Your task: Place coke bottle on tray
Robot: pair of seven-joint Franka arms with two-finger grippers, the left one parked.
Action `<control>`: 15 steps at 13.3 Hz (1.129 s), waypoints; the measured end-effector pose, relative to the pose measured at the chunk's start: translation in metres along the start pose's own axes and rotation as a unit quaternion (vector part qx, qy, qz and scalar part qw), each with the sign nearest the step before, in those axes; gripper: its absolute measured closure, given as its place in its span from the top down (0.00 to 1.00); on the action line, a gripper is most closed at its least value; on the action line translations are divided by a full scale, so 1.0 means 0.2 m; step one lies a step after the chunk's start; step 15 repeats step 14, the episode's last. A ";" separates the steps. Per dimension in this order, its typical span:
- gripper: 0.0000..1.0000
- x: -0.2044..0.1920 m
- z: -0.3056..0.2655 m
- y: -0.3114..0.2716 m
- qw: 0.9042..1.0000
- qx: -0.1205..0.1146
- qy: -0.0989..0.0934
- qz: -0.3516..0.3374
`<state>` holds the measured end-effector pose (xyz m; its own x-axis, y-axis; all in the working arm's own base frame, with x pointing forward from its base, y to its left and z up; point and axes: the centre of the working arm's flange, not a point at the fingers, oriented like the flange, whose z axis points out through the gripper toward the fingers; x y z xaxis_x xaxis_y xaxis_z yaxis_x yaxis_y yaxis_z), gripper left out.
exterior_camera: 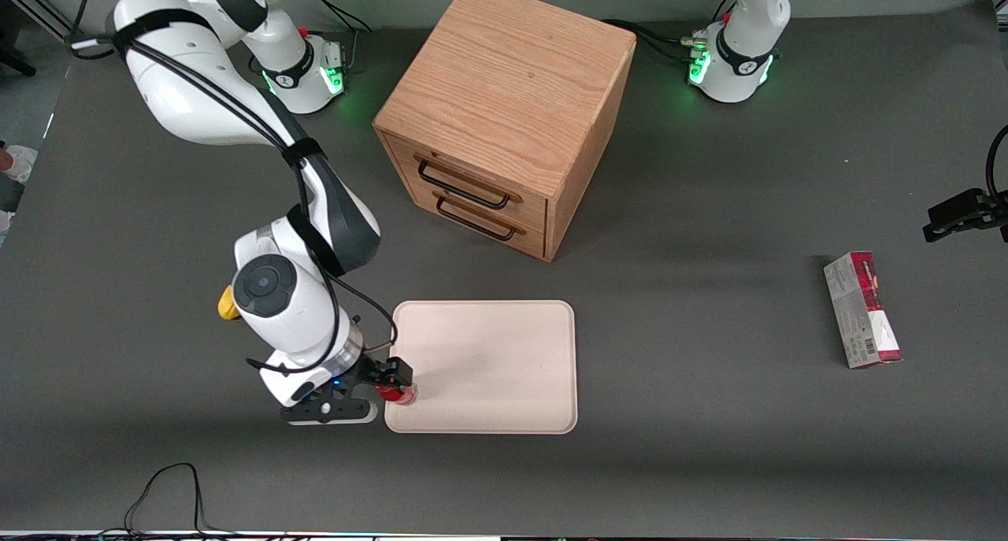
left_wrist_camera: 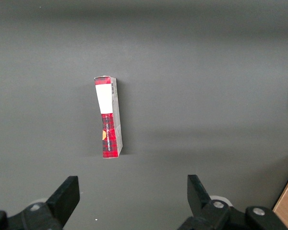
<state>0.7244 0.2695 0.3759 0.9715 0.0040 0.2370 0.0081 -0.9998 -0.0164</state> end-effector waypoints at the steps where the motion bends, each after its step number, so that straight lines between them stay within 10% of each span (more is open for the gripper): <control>1: 1.00 -0.01 -0.08 0.06 1.000 -0.018 -0.003 -0.007; 4: 1.00 -0.09 -0.38 0.35 0.997 -0.045 -0.053 -0.036; 8: 1.00 -0.26 -0.91 1.08 0.992 -0.015 -0.114 -0.057; 15: 1.00 -0.59 -1.39 1.25 0.995 0.005 -0.100 -0.012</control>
